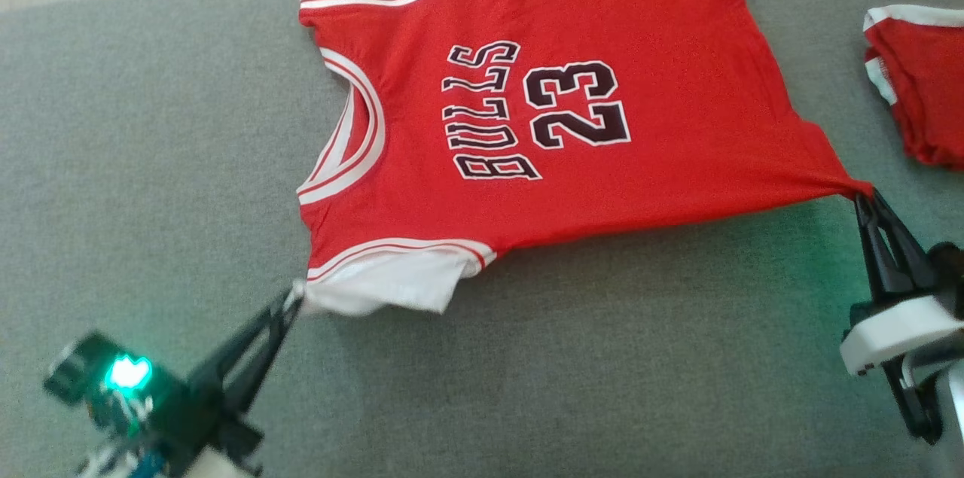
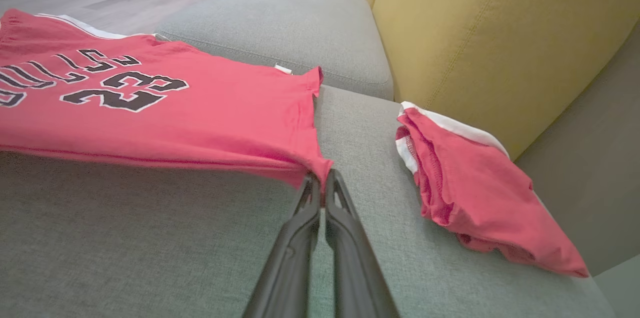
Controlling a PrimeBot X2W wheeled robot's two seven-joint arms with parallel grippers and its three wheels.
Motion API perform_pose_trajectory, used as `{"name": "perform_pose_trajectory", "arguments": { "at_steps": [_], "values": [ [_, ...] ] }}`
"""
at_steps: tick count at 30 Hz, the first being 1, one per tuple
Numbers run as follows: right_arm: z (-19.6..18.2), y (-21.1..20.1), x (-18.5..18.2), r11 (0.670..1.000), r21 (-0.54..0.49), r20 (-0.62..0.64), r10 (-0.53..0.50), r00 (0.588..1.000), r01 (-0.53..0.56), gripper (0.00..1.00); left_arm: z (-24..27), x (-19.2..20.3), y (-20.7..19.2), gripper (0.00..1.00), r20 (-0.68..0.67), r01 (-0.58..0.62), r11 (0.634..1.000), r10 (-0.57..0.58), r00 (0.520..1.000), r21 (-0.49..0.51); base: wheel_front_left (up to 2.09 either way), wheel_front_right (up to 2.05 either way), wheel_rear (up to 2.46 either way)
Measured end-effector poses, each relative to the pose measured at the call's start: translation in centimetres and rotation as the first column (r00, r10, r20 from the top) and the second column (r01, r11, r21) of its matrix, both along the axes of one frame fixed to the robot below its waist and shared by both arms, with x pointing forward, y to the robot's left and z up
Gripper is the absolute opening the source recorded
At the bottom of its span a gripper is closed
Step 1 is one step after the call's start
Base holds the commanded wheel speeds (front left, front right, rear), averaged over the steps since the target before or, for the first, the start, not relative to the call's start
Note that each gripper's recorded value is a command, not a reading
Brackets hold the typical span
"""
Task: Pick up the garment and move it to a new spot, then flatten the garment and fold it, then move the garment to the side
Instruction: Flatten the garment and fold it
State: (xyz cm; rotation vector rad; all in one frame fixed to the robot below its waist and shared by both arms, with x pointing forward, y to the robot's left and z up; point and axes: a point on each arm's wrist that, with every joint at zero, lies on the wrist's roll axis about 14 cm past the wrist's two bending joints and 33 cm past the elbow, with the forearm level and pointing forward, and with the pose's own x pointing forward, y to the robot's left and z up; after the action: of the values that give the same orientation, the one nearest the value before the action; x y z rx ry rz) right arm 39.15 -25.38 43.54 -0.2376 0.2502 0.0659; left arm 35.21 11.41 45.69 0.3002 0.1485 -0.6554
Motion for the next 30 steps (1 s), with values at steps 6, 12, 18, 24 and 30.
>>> {"name": "perform_pose_trajectory", "arguments": {
  "at_steps": [6,12,18,24,30],
  "values": [
    [-0.5,0.1,1.9,0.999,0.032,-0.019,-0.025,1.0,0.025,0.0,2.0,5.0,-1.0,0.0,0.124,0.056,0.998,-0.059,0.991,0.029,0.0,0.0,0.0],
    [-0.5,0.1,5.7,0.999,0.045,-0.009,-0.025,1.0,0.025,0.0,2.9,10.3,-1.3,0.0,0.215,0.094,0.989,-0.117,0.97,0.112,0.0,0.0,0.0],
    [-1.4,0.5,9.0,0.999,0.034,-0.021,0.0,1.0,0.001,0.0,3.9,15.4,-1.8,0.0,0.282,0.106,0.979,-0.152,0.947,0.173,0.0,0.0,0.0],
    [-2.1,0.9,11.8,1.0,0.024,-0.018,0.021,1.0,-0.021,0.0,3.7,19.4,-1.7,0.15,0.317,0.072,0.971,-0.144,0.937,0.229,0.0,0.0,0.0],
    [-3.1,1.5,13.2,0.999,0.03,-0.025,0.04,0.999,-0.039,0.31,2.9,21.4,-1.8,1.0,0.327,0.038,0.969,-0.118,0.938,0.243,0.0,0.0,0.0]
  ]
}}
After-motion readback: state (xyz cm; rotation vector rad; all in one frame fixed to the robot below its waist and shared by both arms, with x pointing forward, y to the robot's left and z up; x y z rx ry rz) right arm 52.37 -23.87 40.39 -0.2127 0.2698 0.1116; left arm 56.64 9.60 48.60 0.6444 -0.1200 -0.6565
